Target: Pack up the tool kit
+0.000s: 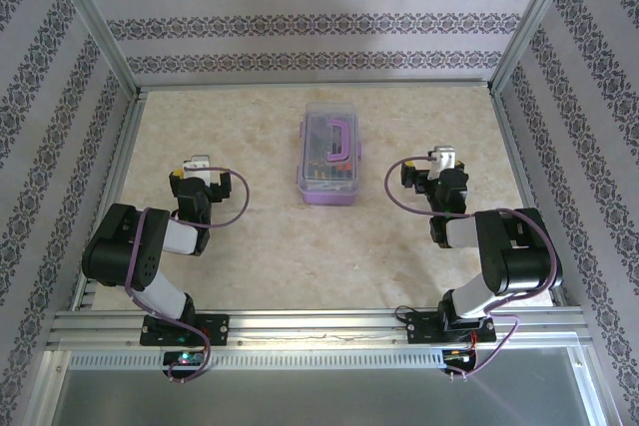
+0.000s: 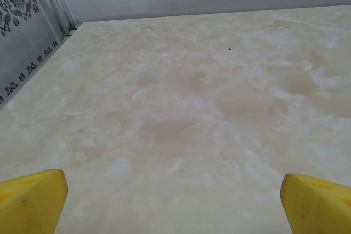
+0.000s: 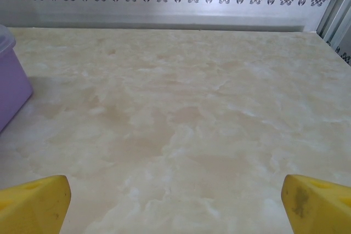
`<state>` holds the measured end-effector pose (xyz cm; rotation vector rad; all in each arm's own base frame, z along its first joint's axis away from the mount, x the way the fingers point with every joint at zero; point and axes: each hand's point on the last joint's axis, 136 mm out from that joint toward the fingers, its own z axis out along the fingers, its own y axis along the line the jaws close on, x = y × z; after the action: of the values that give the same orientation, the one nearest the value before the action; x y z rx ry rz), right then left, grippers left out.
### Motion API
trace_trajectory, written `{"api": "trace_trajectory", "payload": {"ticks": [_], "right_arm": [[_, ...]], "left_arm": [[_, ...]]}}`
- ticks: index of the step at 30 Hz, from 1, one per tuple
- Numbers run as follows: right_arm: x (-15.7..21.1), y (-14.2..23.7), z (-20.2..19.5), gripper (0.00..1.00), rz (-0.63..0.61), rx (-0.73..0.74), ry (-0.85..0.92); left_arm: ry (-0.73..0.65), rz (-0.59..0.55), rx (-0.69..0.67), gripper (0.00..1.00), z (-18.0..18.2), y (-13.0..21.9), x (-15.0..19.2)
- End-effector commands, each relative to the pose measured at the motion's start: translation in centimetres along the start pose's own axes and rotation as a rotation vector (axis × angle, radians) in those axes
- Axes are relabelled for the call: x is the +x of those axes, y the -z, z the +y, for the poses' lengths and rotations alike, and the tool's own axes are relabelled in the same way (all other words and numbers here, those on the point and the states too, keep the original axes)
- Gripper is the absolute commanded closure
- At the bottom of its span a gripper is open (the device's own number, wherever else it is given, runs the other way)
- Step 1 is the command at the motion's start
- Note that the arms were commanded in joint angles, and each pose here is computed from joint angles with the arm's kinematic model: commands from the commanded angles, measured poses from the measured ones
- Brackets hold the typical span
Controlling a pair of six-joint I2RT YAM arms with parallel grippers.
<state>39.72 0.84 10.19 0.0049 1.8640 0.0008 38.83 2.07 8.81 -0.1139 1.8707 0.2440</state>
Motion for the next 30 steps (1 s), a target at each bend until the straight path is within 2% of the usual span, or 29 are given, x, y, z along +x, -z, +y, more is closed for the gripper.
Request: {"api": "trace_trajectory", "payload": {"ticks": [1, 30], "right_arm": [[-0.66, 0.25, 0.01, 0.02, -0.031, 0.011, 0.015], [-0.60, 0.24, -0.39, 0.02, -0.029, 0.032, 0.005]], "left_arm": [[0.021, -0.012, 0.004, 0.01, 0.14, -0.28, -0.70], [0.026, 0.009, 0.048, 0.01, -0.29, -0.60, -0.59]]}}
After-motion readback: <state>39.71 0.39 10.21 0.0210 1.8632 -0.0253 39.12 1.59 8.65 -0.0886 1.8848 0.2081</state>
